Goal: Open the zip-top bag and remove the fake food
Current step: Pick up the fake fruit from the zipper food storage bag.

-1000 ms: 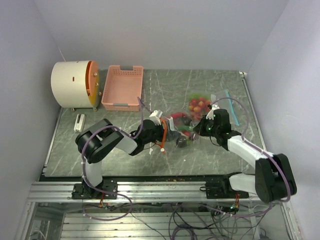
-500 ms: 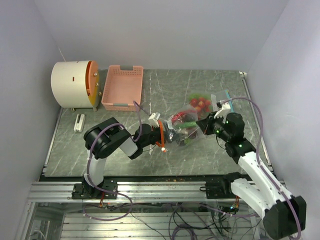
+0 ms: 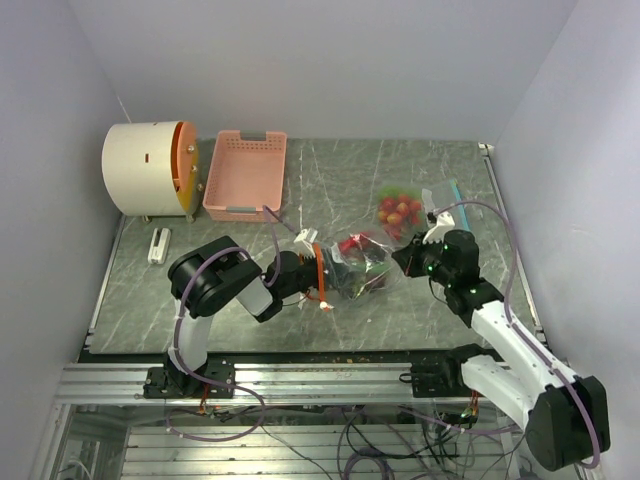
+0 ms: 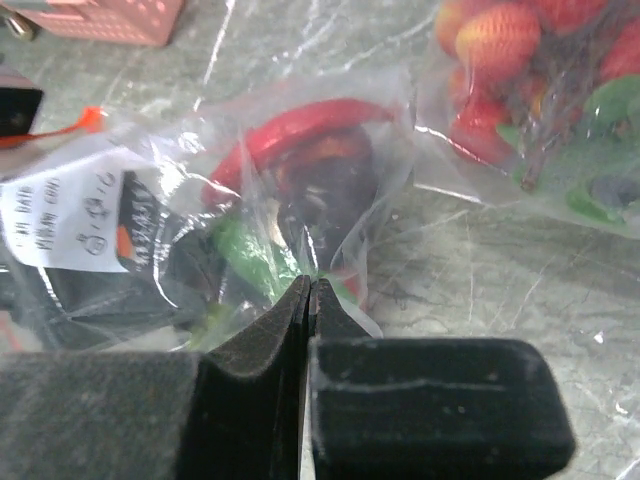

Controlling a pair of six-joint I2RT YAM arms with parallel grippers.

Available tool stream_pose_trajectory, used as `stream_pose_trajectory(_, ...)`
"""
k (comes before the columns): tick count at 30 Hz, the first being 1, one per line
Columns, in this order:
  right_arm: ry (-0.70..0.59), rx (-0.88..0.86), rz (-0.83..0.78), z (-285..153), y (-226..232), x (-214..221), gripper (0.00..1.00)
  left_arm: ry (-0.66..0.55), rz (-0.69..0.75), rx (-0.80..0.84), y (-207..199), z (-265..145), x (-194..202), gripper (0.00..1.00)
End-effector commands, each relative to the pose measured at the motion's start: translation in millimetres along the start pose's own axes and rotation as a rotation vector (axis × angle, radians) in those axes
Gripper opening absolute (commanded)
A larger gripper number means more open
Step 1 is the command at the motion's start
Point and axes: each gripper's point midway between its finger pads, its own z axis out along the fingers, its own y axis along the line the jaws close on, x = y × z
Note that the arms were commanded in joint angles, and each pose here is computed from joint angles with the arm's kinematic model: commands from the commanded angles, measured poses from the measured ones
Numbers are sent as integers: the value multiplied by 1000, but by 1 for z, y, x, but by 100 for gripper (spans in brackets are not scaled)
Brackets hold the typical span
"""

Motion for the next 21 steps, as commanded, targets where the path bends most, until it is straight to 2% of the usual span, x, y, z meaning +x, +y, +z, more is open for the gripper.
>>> stream_pose_trajectory(1,-208,-60,-52,-20,21,-49,0,-42,50,4,-3,-5,-10,68)
stream_pose_trajectory(4,-295,-11,-57,-31,14,-61,0,-60,54,-2,-3,-8,-12,46)
stream_pose_trajectory(6,-266,10,-55,-27,8,-53,0,-69,53,14,-6,-9,-14,33)
stream_pose_trajectory(8,-203,17,-42,-18,4,-39,0,-67,53,28,-8,-8,-14,27)
stream_pose_trajectory(11,-163,7,-22,-10,2,-25,0,-53,56,52,-13,-7,-12,24)
stream_pose_trajectory(14,-144,3,-14,-5,1,-18,0,-40,51,85,-19,-7,-10,31)
stream_pose_trajectory(18,-117,8,-16,1,-3,-12,0,-4,48,136,-29,-6,-5,54)
stream_pose_trajectory(21,-102,13,-15,4,-5,-7,0,33,63,144,-30,-7,4,67)
